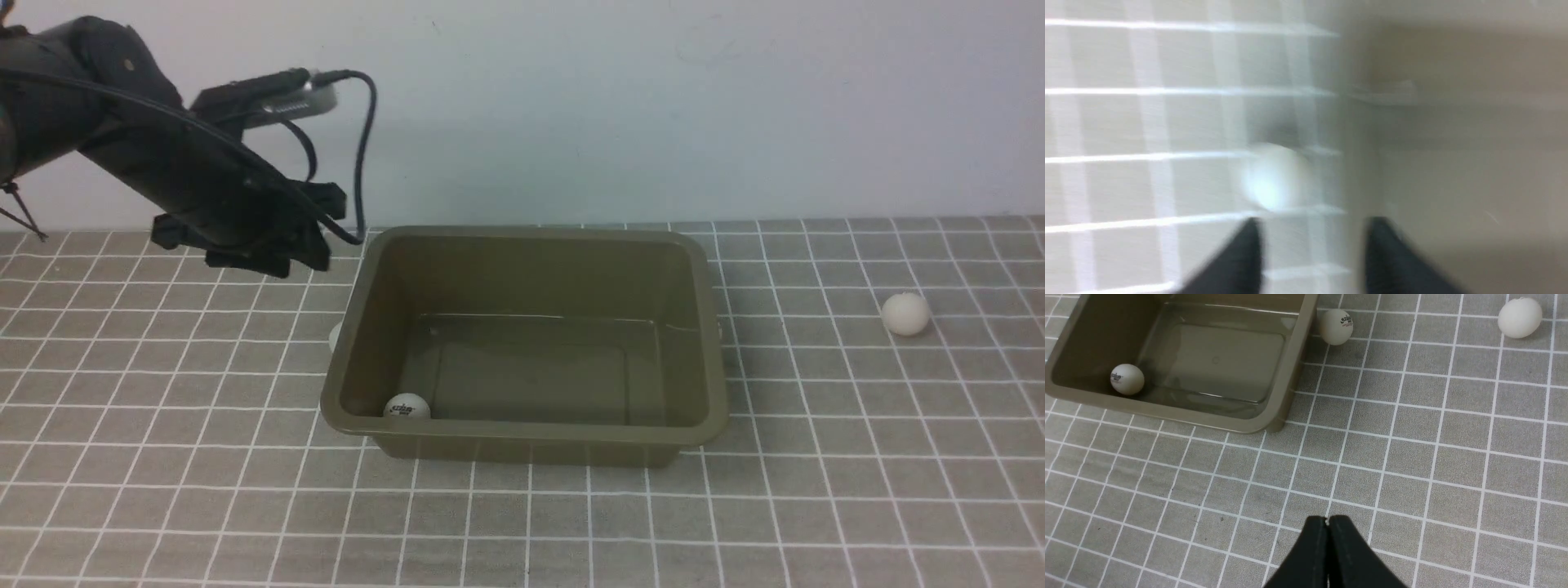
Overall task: Put the table tennis balls into the box on the grey coffee tablecloth.
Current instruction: 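Reach for and grasp a ping pong ball on the table beside the basket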
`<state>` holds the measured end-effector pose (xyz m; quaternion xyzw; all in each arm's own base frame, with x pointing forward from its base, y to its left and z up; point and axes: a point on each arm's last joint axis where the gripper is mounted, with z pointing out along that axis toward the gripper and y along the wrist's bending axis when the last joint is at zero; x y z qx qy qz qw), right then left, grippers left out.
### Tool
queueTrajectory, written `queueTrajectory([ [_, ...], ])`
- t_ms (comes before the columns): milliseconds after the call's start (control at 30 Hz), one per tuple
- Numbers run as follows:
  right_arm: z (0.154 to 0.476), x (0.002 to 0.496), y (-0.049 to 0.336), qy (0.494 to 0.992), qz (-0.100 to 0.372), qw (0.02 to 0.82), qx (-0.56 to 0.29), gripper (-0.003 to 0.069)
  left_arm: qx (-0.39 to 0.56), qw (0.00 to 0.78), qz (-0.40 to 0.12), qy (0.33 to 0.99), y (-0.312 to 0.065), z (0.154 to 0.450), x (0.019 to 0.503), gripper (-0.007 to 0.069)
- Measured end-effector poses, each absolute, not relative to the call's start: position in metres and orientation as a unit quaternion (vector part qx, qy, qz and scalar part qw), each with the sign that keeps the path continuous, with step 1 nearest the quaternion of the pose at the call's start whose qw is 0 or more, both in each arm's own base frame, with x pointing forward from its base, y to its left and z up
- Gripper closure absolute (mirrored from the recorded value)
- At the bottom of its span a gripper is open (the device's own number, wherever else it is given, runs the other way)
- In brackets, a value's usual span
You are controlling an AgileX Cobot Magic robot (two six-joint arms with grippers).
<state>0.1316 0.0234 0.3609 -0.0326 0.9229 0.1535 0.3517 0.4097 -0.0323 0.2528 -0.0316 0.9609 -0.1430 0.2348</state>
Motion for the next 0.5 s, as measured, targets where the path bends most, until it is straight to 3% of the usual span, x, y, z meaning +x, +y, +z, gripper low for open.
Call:
queueTrajectory([
  [33, 0.361, 0.132, 0.023, 0.923, 0.153, 0.352, -0.033, 0.0668, -0.035, 0.241, -0.135, 0.96, -0.023, 0.248, 0.414, 0.0547],
  [100, 0.361, 0.132, 0.023, 0.923, 0.153, 0.352, -0.033, 0.0668, -0.026, 0.238, -0.127, 0.963, -0.016, 0.237, 0.419, 0.06],
  [233, 0.361, 0.132, 0.024, 0.923, 0.154, 0.352, -0.032, 0.0668, 0.006, 0.211, -0.119, 0.97, -0.016, 0.208, 0.426, 0.0615],
  [333, 0.361, 0.131, 0.024, 0.923, 0.154, 0.351, -0.033, 0.0668, 0.002, 0.184, -0.135, 0.974, -0.019, 0.183, 0.431, 0.0543],
  [433, 0.361, 0.131, 0.024, 0.924, 0.156, 0.348, -0.033, 0.0668, -0.005, 0.177, -0.152, 0.972, -0.021, 0.176, 0.432, 0.0456],
  [467, 0.361, 0.131, 0.025, 0.923, 0.161, 0.348, -0.033, 0.0668, -0.005, 0.177, -0.165, 0.97, -0.024, 0.173, 0.433, 0.0361],
  [500, 0.361, 0.131, 0.025, 0.923, 0.163, 0.348, -0.032, 0.0668, -0.002, 0.179, -0.17, 0.969, -0.025, 0.173, 0.434, 0.0321],
])
